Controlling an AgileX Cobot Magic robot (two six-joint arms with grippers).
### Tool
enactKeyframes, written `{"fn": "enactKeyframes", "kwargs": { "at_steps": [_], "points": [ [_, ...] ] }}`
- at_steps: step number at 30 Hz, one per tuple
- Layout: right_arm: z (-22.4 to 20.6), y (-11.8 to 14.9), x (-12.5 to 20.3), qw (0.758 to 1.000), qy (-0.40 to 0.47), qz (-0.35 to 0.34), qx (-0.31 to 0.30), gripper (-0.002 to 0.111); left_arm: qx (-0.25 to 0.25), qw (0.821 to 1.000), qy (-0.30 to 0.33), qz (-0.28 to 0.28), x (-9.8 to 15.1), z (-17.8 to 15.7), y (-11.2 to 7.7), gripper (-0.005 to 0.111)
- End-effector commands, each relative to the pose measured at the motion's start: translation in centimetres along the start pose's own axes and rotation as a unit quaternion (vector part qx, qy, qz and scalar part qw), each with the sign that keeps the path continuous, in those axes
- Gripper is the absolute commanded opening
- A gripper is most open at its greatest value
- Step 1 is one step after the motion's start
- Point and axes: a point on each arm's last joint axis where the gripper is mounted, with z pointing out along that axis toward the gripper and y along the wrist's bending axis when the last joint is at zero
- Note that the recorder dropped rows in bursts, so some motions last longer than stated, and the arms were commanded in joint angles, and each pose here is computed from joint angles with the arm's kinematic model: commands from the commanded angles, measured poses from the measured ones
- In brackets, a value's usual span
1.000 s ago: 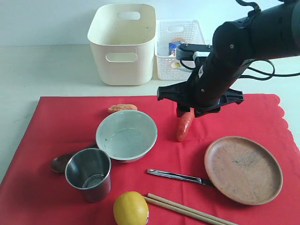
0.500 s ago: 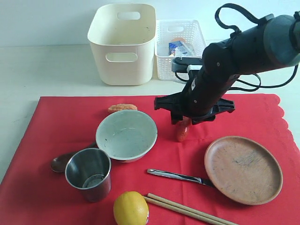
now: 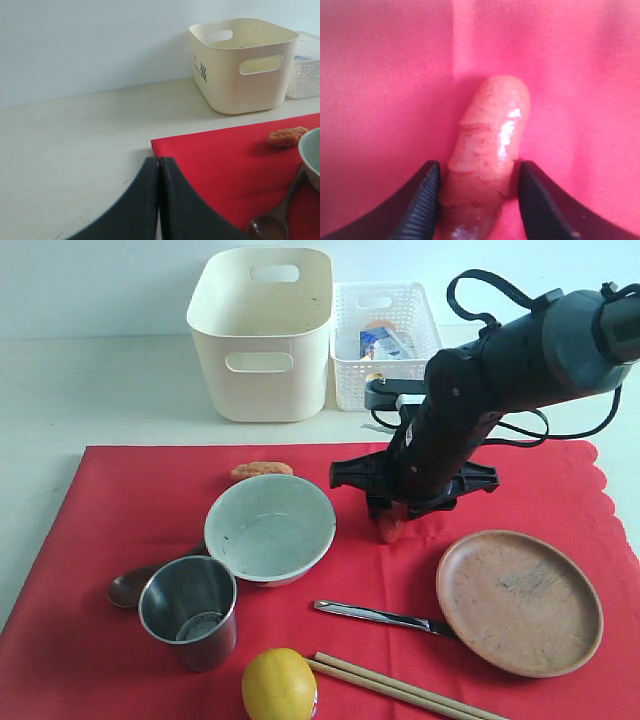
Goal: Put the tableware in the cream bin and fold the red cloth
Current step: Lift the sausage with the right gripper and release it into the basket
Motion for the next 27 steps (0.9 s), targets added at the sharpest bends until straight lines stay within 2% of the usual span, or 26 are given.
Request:
{"fn": "enactKeyframes", "kwargs": {
  "at_steps": [1, 9, 12, 21, 27],
  "points": [
    [0.4, 0.0, 0.1, 1.0, 0.002, -0.004, 0.002, 0.035, -0.002, 1.0, -0.003, 0.0, 0.1, 0.0, 0.0, 0.002],
    [0.2, 0.0, 0.1, 1.0, 0.003, -0.004, 0.002, 0.007, -0.002, 1.0, -0.003, 0.0, 0.1, 0.0, 0.0, 0.002],
    [-0.8, 0.1, -0.1, 1.0, -0.009, -0.004, -0.004, 0.0, -0.002, 1.0, -0.003, 0.0, 0.1, 0.0, 0.0, 0.002],
    [-5.2, 0.9, -1.6, 0.994, -0.097, -0.015, -0.045, 0.0, -0.002, 1.0, -0.003, 0.0, 0.1, 0.0, 0.0, 0.002],
    [-7.1, 1.3, -2.9, 0.979, -0.184, -0.071, -0.06, 0.0, -0.002, 1.0, -0.003, 0.0, 0.1, 0.0, 0.0, 0.002]
  ]
}}
